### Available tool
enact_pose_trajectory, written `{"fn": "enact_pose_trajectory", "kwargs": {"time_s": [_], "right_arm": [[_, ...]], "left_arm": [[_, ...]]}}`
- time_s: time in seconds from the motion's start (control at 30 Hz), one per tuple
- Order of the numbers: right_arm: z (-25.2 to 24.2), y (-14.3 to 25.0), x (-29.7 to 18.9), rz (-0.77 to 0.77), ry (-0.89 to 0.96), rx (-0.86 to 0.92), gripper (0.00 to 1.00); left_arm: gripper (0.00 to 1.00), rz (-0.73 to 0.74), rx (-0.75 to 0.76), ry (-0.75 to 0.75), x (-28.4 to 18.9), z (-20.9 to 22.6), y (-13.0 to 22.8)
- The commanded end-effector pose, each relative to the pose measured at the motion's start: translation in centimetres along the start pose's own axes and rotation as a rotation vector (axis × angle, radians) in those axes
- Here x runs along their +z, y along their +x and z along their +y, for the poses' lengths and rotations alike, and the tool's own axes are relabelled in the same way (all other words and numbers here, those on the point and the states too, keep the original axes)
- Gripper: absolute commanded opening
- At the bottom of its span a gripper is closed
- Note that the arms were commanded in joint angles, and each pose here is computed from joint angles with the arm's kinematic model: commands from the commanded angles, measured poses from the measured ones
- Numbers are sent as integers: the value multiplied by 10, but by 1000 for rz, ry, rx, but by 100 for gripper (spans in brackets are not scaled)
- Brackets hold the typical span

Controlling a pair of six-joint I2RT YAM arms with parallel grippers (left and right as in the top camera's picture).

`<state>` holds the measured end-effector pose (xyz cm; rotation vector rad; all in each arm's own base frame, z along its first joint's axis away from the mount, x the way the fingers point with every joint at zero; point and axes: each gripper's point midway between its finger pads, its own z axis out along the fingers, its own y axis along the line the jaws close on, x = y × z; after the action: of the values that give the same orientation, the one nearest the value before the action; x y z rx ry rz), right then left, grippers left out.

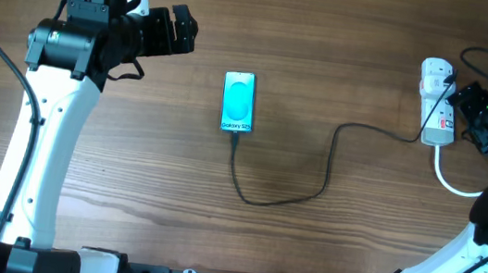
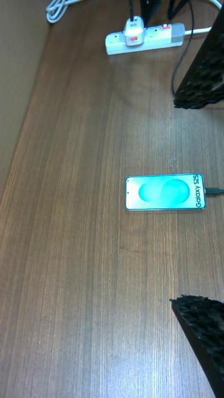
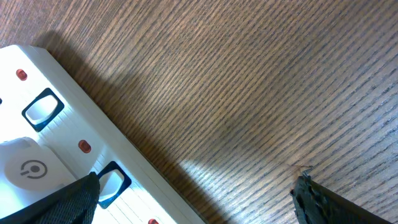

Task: Plug charger to phone and switch on socket
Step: 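Lift the right gripper up and away from the power strip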

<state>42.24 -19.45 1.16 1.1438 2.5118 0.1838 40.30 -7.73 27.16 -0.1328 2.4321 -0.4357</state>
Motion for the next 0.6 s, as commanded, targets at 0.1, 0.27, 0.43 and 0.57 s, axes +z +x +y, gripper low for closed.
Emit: {"fn": "enact_pose_trajectory", "kwargs": {"time_s": [0.1, 0.27, 0.43, 0.57], "right_arm": [[3, 23, 22, 84, -2, -12, 100], [3, 26, 25, 91, 2, -12, 100], [8, 29, 26, 95, -1, -25, 100], [11, 32, 26, 94, 17, -39, 100]], "left_arm": [[100, 7, -8, -13, 3, 3, 2], [100, 7, -8, -13, 3, 3, 2], [100, 7, -8, -13, 3, 3, 2], [100, 7, -8, -13, 3, 3, 2]]}}
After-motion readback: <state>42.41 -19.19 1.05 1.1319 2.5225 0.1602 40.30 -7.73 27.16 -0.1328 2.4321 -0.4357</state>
